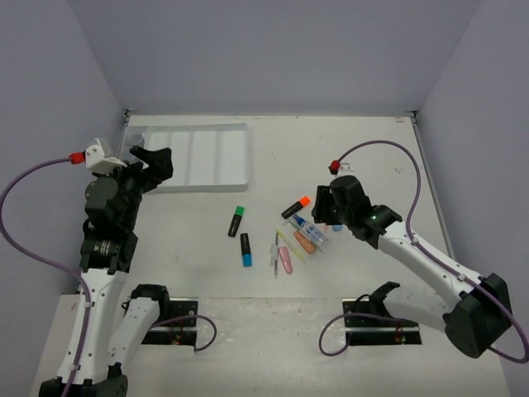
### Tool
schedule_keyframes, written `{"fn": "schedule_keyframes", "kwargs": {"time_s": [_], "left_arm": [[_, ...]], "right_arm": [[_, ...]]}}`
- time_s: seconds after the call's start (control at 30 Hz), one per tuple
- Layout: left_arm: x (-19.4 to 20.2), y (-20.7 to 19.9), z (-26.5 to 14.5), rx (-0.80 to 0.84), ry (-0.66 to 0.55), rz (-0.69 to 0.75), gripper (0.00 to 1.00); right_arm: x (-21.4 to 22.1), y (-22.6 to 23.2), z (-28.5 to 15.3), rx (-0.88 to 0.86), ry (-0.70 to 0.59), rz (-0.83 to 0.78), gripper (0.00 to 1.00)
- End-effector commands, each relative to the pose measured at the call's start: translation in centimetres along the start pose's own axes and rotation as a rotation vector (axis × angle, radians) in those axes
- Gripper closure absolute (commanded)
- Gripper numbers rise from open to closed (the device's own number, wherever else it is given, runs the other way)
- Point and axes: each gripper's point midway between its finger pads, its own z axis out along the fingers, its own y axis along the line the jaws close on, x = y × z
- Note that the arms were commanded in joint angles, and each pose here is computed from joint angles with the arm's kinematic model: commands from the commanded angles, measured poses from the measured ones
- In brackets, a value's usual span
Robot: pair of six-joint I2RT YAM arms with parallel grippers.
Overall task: Sort the stationery into containers
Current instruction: Pick up the pen from the center of the board.
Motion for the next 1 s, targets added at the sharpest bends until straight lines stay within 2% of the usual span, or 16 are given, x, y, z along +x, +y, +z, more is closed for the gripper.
{"fn": "schedule_keyframes", "kwargs": {"time_s": [0.0, 0.1, 0.3, 0.43, 0.6, 0.97], "left_arm": [[5.5, -0.9, -1.3, 0.134, 0.272, 0.18, 0.0], [8.5, -0.4, -1.8, 0.167, 0.379, 0.246, 0.0], [11.8, 2.0, -2.4, 0.114, 0.424, 0.27, 0.0], [11.9, 1.5, -2.5, 0.139, 0.417, 0.273, 0.0], [12.7, 1.1, -2.6, 0.165, 0.442, 0.282, 0.0], [13.0, 0.8, -2.7, 0.179, 0.449, 0.283, 0.0]], "right_arm": [[-1.3, -2.7, 1.4, 0.132, 0.032, 0.042, 0.63], [-0.9, -4.1, 3.9, 0.206, 0.115, 0.03, 0.68], [-1.2, -5.0, 7.2, 0.253, 0.209, 0.025, 0.72], [-1.4, -5.5, 8.5, 0.301, 0.226, 0.029, 0.76], [-1.1, -7.2, 9.6, 0.364, 0.258, 0.028, 0.76], [0.2, -7.6, 10.9, 0.352, 0.318, 0.038, 0.79]]}}
